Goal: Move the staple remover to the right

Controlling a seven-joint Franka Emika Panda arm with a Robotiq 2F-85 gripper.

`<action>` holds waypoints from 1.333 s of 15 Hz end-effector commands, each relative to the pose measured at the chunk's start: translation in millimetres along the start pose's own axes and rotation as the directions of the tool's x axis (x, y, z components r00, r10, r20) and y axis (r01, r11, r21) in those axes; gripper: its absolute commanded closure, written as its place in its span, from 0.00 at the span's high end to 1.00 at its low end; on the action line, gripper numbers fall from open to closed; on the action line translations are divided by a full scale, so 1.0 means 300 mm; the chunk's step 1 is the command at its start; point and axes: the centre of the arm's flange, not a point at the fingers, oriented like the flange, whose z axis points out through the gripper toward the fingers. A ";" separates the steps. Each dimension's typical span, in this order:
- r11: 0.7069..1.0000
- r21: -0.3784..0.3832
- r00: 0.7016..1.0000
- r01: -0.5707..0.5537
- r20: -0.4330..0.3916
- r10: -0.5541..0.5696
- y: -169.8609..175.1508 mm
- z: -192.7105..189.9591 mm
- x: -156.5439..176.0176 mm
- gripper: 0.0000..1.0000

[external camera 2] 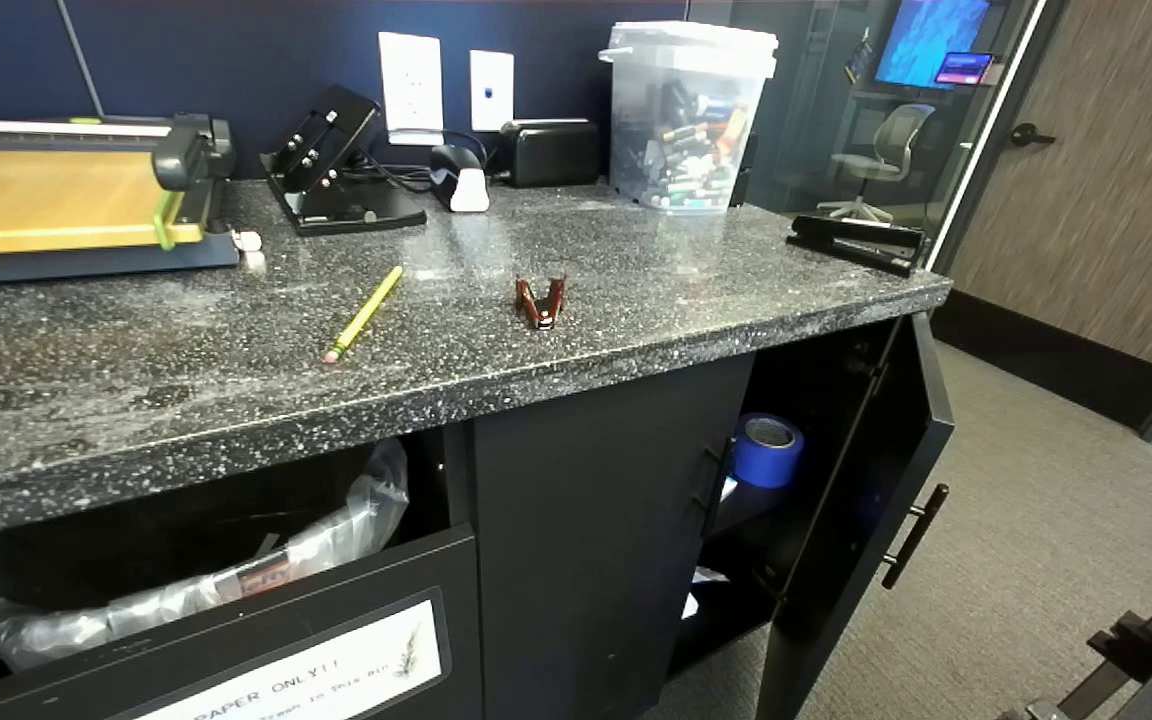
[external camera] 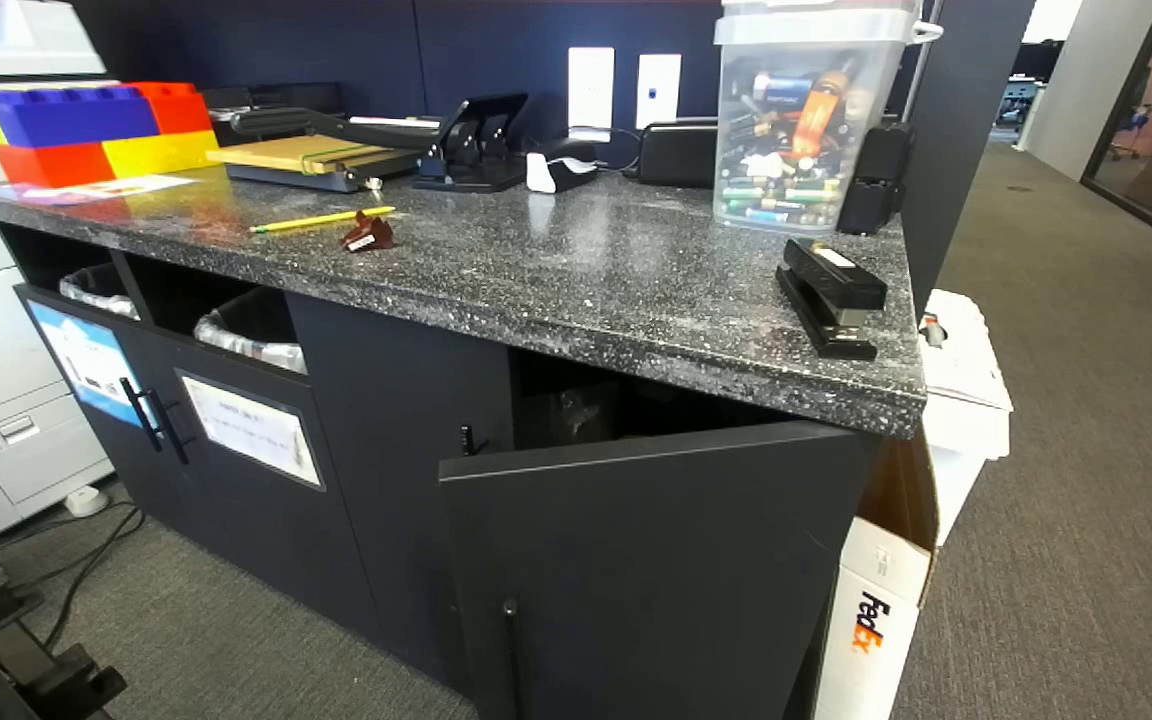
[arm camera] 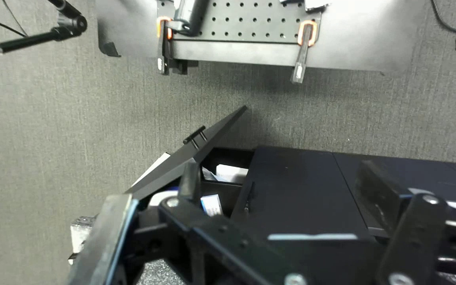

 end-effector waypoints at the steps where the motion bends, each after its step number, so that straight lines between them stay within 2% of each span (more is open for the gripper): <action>1: 0.998 0.057 0.999 -0.036 0.022 0.035 -0.057 0.008 0.312 1.00; 6: 0.983 0.123 0.990 -0.134 0.062 0.127 -0.186 0.164 0.626 1.00; 7: 0.975 0.150 0.986 -0.163 0.071 0.154 -0.222 0.196 0.683 1.00; 10: 0.958 0.159 0.971 -0.237 0.067 0.229 -0.323 0.314 0.856 1.00; 12: 0.937 0.197 0.958 -0.287 0.058 0.281 -0.373 0.391 0.972 1.00; 17: 0.913 0.180 0.930 -0.365 0.025 0.367 -0.419 0.576 1.228 1.00; 20: 0.899 0.173 0.914 -0.402 0.017 0.406 -0.436 0.657 1.316 1.00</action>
